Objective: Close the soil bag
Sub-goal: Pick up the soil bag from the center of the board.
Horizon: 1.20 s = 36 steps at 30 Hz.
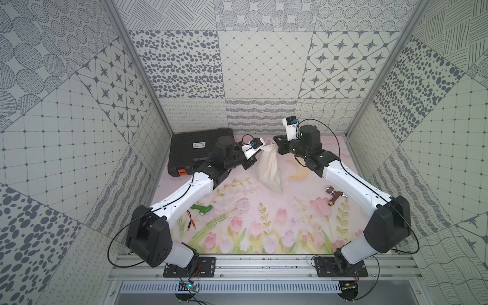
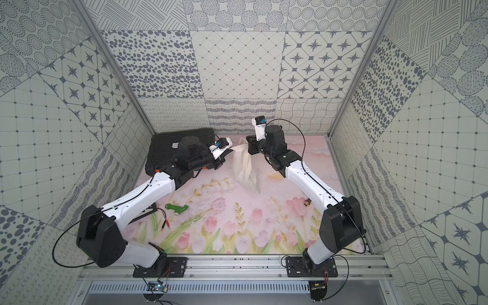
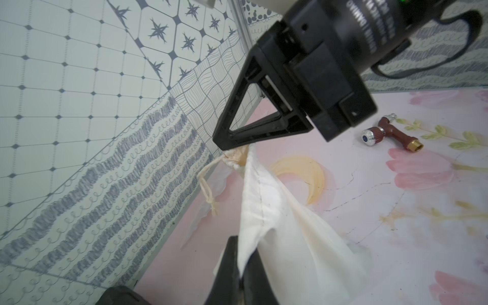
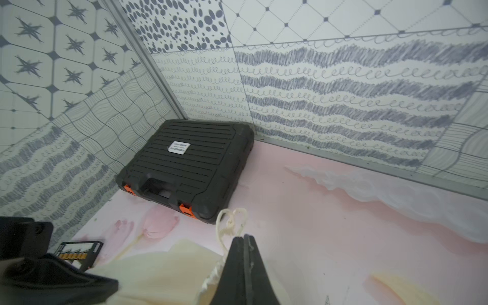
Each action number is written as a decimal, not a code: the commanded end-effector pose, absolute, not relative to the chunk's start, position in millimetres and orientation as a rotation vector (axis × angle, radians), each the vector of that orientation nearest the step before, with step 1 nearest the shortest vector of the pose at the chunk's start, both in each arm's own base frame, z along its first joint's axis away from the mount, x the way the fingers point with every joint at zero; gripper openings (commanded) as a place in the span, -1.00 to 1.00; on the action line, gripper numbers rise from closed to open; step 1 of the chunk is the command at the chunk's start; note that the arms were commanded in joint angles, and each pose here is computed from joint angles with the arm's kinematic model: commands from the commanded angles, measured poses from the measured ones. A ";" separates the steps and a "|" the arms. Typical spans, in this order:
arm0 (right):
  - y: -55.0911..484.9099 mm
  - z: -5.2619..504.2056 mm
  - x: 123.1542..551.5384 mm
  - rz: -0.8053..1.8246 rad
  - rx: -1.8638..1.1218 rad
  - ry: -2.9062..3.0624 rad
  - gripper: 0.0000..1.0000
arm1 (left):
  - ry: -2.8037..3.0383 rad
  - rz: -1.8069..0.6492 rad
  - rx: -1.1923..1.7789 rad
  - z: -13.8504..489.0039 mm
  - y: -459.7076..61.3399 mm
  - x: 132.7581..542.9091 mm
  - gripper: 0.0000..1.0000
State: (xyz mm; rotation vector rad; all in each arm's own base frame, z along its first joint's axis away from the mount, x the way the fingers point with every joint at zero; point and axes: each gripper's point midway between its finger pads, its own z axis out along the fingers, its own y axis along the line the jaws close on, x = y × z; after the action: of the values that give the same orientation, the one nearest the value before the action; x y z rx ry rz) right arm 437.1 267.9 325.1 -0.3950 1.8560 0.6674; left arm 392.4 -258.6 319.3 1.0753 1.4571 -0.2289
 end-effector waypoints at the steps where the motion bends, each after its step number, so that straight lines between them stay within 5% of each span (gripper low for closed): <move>1: 278.8 358.1 442.0 0.751 -0.412 1.747 -1.00 | 1.585 -0.020 0.996 326.8 -218.2 389.9 -1.00; 10: 272.7 307.3 430.2 0.772 -0.410 1.842 -1.00 | 1.778 -0.199 0.987 258.5 -247.9 363.1 -1.00; 26: 294.0 372.5 515.2 0.796 -0.399 1.726 -1.00 | 1.864 -0.126 0.869 315.8 -208.2 483.5 -1.00; 36: 284.5 341.7 489.8 0.807 -0.389 1.794 -1.00 | 1.851 -0.218 0.924 307.1 -226.8 426.6 -1.00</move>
State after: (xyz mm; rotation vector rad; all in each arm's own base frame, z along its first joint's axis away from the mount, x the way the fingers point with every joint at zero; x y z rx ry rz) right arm 498.2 297.5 345.2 -0.4170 1.7908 0.8267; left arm 458.5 -211.4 315.6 0.8855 1.8581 -0.1363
